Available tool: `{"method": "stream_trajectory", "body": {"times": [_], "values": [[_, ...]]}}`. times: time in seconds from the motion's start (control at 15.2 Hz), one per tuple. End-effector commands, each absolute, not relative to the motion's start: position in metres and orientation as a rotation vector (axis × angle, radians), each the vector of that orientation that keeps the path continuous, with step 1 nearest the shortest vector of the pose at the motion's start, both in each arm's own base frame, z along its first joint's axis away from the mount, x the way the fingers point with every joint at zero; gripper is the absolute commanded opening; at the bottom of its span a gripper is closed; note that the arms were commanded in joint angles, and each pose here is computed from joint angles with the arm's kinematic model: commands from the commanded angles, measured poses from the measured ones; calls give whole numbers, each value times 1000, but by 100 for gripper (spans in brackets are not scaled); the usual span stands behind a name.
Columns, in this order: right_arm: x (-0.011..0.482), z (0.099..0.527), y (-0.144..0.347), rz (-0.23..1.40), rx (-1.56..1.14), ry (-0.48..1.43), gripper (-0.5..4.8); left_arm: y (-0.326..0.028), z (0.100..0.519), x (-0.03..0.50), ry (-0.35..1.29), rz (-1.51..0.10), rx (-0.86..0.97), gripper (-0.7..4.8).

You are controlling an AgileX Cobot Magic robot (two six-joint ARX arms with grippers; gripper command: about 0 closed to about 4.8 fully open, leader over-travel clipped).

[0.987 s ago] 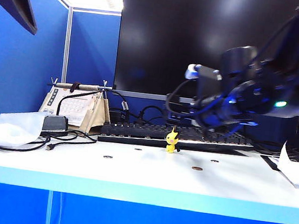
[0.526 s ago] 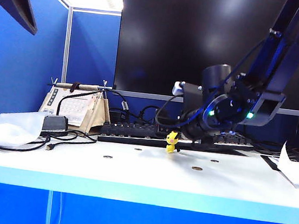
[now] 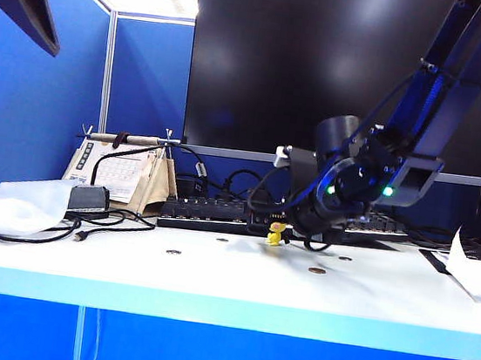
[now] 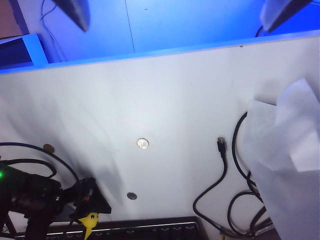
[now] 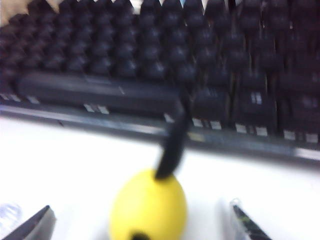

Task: Pick up the doll and place it on the similarly colored coin.

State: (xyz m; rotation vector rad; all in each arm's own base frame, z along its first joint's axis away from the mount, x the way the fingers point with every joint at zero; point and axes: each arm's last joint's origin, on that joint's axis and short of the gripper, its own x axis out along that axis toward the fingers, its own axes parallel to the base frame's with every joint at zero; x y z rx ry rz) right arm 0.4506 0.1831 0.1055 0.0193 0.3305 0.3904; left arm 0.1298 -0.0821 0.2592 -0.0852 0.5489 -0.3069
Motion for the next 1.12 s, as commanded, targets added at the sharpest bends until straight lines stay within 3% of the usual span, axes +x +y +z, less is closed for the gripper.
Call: {"method": "stream_trajectory", "body": {"times": [0.07,0.53,1.12], "values": [[453,111,182,361,23,295,479,-82,261,130,535,-310,-91,479],[454,113,182,343,24,268,448,-82,261,130,538,-310,-90,479],[462,112,182,345,28,261,239,-82,259,129,556,-309,-83,479]]}}
